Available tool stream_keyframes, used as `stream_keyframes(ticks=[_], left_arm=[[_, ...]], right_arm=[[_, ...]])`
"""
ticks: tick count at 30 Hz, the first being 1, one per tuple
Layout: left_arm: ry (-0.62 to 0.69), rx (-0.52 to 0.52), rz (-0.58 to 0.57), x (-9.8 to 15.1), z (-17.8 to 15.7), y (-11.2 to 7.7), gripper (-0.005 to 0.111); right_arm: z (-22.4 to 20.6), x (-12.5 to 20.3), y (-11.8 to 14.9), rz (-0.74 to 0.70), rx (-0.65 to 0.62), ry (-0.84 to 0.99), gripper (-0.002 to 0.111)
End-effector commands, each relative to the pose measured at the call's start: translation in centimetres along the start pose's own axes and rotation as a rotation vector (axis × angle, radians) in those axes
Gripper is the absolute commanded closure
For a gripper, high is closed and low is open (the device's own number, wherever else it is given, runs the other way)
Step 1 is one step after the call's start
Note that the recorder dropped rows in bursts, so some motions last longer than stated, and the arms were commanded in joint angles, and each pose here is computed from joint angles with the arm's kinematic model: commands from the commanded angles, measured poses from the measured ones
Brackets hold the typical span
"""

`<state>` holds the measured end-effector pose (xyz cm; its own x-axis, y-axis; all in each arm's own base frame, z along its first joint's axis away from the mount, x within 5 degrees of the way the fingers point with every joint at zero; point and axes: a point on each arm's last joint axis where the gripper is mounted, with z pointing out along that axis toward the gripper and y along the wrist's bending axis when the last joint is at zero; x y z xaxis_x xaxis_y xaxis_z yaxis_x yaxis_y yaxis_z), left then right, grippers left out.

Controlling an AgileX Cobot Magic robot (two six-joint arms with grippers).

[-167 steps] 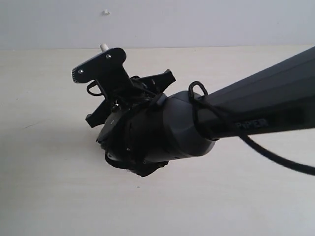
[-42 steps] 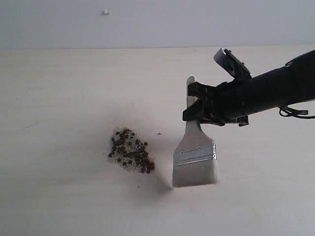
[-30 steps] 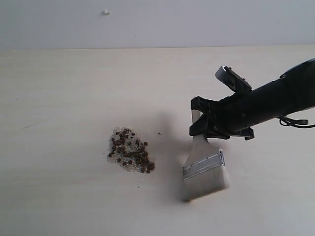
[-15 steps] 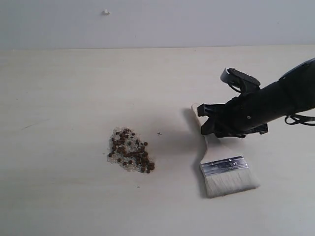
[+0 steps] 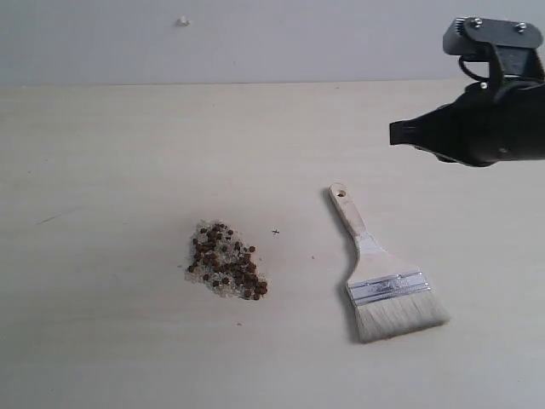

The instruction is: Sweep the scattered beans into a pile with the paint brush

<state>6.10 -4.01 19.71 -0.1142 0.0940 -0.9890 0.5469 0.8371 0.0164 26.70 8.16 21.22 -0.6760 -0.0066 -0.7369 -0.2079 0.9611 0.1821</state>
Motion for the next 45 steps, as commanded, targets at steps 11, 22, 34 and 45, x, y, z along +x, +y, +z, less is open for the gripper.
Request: stream_keyframes(ticks=[11, 22, 34, 45], left_arm=[[-0.007, -0.002, -0.001, -0.1, 0.0, 0.0, 0.107], [-0.007, -0.002, -0.001, -0.1, 0.0, 0.0, 0.107], [-0.007, -0.002, -0.001, -0.1, 0.0, 0.0, 0.107], [-0.007, -0.002, -0.001, -0.1, 0.0, 0.0, 0.107]], right_arm=[[-9.0, 2.8, 1.2, -0.028, -0.059, -0.241, 0.108], [-19.1, 5.7, -1.7, -0.048, 0.112, -0.69, 0.108], [-19.3, 10.2, -2.2, -0.092, 0.171, -0.735, 0.108], [-16.0, 15.0, -3.5, -0.038, 0.203, -0.666, 0.108]])
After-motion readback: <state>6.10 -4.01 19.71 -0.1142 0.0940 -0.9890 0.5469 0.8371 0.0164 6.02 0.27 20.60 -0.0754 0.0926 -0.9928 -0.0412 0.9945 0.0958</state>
